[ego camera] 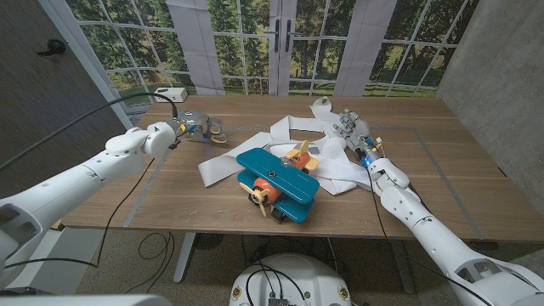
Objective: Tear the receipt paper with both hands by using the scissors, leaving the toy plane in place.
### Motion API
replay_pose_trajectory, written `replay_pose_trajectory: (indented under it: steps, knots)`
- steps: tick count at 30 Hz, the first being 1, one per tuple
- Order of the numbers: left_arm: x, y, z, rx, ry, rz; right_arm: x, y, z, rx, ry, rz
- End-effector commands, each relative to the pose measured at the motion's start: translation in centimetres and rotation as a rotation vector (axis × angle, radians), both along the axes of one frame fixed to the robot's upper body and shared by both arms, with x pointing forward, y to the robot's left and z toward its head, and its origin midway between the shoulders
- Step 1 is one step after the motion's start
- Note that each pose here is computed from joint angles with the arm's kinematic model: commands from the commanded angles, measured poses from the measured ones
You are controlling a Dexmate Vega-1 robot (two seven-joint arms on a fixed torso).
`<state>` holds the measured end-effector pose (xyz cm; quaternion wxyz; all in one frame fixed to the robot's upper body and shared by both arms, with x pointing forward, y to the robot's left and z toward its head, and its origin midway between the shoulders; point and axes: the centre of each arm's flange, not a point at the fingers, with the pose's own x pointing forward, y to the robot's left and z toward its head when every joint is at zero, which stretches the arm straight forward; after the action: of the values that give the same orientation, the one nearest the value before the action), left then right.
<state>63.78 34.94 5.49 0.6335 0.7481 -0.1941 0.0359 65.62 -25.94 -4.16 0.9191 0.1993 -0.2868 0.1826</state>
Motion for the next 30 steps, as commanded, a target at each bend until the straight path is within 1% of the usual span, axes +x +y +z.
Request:
replay_pose_trajectory:
  steps: [1, 4, 10, 15, 20, 22, 24, 25, 28, 30]
  knots:
    - [-1.3, -0.5, 1.1, -0.044, -0.041, -0.044, 0.1, -0.4, 0.0, 0.009, -0.001, -0.001]
    - [-1.5, -0.4, 1.3, -0.074, -0.048, -0.055, 0.1, -0.4, 0.0, 0.01, -0.003, -0.002]
    - [-2.0, -0.3, 1.5, -0.094, -0.066, -0.077, 0.0, -0.4, 0.1, 0.01, -0.008, -0.005]
    - [-2.7, 0.2, 1.7, -0.139, -0.124, -0.119, 0.0, -0.4, 0.3, 0.014, -0.015, -0.004]
    - [-3.6, 0.6, 1.9, -0.195, -0.213, -0.155, -0.1, -0.2, 0.4, 0.012, -0.019, -0.006]
    - [-3.9, 0.7, 2.0, -0.221, -0.242, -0.163, -0.1, -0.2, 0.6, 0.011, -0.023, -0.008]
    - [-4.0, 0.8, 2.0, -0.229, -0.251, -0.165, -0.2, -0.2, 0.6, 0.01, -0.025, -0.01]
    - [-4.2, 0.9, 2.1, -0.241, -0.274, -0.167, -0.2, -0.2, 0.7, 0.012, -0.028, -0.01]
    - [-4.5, 1.1, 2.2, -0.267, -0.301, -0.18, -0.3, -0.3, 0.9, 0.01, -0.033, -0.012]
    - [-4.8, 1.2, 2.2, -0.278, -0.331, -0.186, -0.4, -0.3, 1.1, 0.007, -0.037, -0.015]
